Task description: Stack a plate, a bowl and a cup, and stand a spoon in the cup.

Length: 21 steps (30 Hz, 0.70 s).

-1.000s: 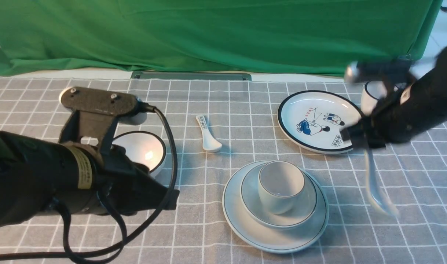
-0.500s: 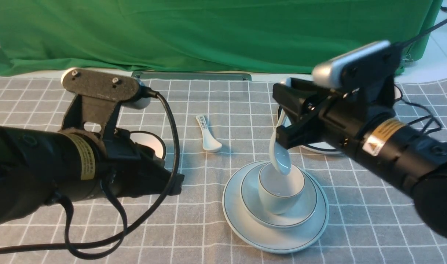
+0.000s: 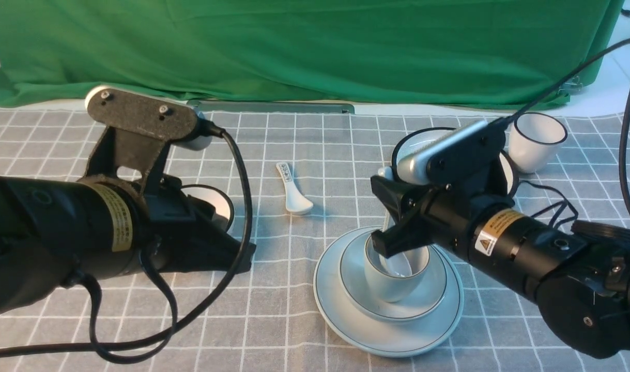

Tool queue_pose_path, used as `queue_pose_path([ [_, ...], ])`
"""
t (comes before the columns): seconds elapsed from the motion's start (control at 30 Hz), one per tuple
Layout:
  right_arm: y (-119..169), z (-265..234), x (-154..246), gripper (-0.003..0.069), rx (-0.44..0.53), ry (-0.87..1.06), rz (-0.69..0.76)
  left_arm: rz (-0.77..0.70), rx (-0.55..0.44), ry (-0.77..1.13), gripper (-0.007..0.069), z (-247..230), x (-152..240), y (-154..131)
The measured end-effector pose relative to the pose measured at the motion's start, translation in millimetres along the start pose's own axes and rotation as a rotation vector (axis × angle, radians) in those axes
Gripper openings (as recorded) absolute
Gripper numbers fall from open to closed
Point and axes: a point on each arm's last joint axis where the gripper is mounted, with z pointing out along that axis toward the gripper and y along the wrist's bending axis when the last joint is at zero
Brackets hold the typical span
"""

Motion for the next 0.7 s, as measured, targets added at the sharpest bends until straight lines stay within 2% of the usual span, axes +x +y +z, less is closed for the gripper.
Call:
queue_pose_path([
  [0.03, 0.0, -0.1, 0.4, 0.0239, 0.000, 0.002, 0.000, 0.000, 0.000, 0.000, 0.0010, 0.0, 0.0, 0.0],
  [0.1, 0.1, -0.8, 2.0, 0.0323, -0.001, 0.008, -0.003, 0.000, 0.008, -0.014, 0.0010, 0.0, -1.3, -0.7],
  [0.17, 0.2, -2.8, 2.1, 0.0370, -0.004, 0.033, -0.016, -0.002, 0.011, -0.017, 0.0010, 0.0, -1.6, -1.0],
  [0.27, -0.7, -20.2, -7.6, 0.0389, -0.026, 0.163, -0.082, -0.003, 0.012, -0.022, 0.0010, -1.1, -1.8, -0.9],
  [0.37, -7.0, -53.7, -27.2, 0.0309, -0.041, 0.299, -0.114, -0.009, 0.014, -0.037, 0.0010, -7.7, -2.3, 0.4],
  [0.4, -9.7, -66.2, -35.2, 0.0266, -0.052, 0.298, -0.113, -0.013, 0.016, -0.047, 0.0010, -11.3, -2.7, 1.1],
  [0.47, -16.2, -101.1, -54.8, 0.0135, -0.017, 0.295, -0.096, -0.033, 0.021, -0.076, 0.0010, -21.8, -3.4, 3.1],
  [0.53, -23.1, -135.9, -68.6, 0.0059, 0.023, 0.244, -0.048, -0.059, 0.025, -0.111, 0.0010, -37.2, -3.1, 6.5],
  [0.63, -27.1, -193.4, -74.1, 0.0029, 0.090, 0.103, 0.030, -0.075, 0.039, -0.167, 0.0010, -56.4, 2.6, 11.4],
  [0.7, -25.1, -217.8, -59.4, 0.0026, 0.113, 0.050, 0.035, -0.082, 0.050, -0.195, 0.0010, -63.8, 12.4, 14.6],
])
